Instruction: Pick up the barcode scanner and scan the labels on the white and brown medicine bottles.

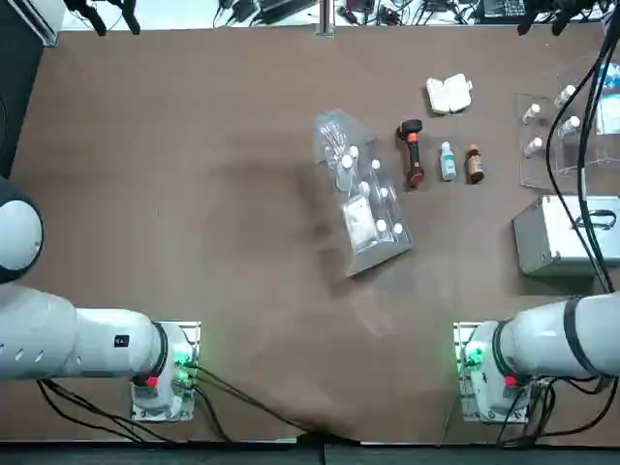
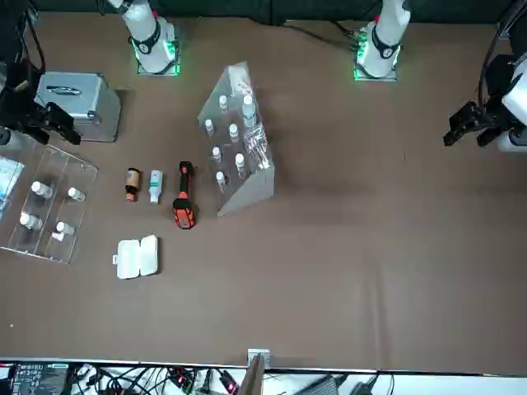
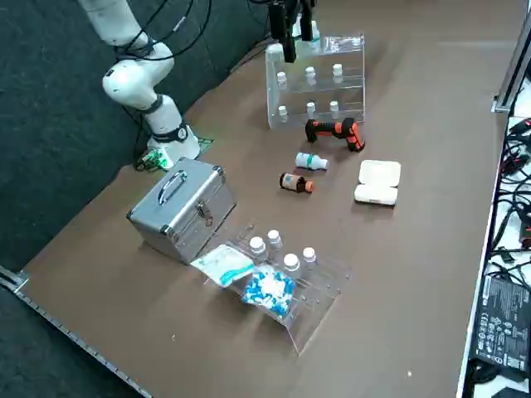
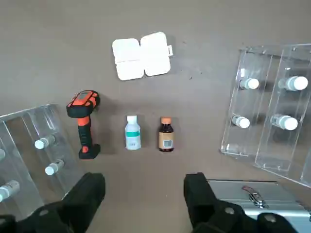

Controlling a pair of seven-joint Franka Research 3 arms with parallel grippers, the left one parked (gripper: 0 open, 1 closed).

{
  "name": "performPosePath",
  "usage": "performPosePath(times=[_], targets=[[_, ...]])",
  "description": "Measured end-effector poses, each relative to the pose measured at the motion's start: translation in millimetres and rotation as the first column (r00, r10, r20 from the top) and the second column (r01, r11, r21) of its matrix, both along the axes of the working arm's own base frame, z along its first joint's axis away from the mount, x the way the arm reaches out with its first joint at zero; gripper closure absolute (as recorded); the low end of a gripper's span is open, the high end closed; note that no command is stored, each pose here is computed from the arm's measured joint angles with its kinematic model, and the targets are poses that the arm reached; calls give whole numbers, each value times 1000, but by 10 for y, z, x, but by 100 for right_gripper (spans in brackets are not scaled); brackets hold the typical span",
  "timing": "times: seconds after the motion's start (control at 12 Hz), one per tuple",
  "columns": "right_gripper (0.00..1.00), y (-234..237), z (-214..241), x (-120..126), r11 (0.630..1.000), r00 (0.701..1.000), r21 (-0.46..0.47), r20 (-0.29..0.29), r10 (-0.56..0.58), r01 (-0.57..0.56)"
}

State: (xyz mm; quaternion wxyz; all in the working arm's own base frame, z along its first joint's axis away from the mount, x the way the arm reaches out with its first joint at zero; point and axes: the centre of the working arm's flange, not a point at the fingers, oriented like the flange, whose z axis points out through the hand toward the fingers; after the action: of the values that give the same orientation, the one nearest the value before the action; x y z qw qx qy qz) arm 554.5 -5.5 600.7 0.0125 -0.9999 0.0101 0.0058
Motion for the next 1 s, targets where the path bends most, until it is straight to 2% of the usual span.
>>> performPosePath(times=[0.5, 0.75, 1.0], targets=[[0, 117, -5, 48, 1000, 1000, 1, 1, 17, -17], [0, 355, -301, 176, 999, 998, 15, -40, 50, -49], [0, 716, -850, 303, 996, 996, 56, -51, 77, -74]])
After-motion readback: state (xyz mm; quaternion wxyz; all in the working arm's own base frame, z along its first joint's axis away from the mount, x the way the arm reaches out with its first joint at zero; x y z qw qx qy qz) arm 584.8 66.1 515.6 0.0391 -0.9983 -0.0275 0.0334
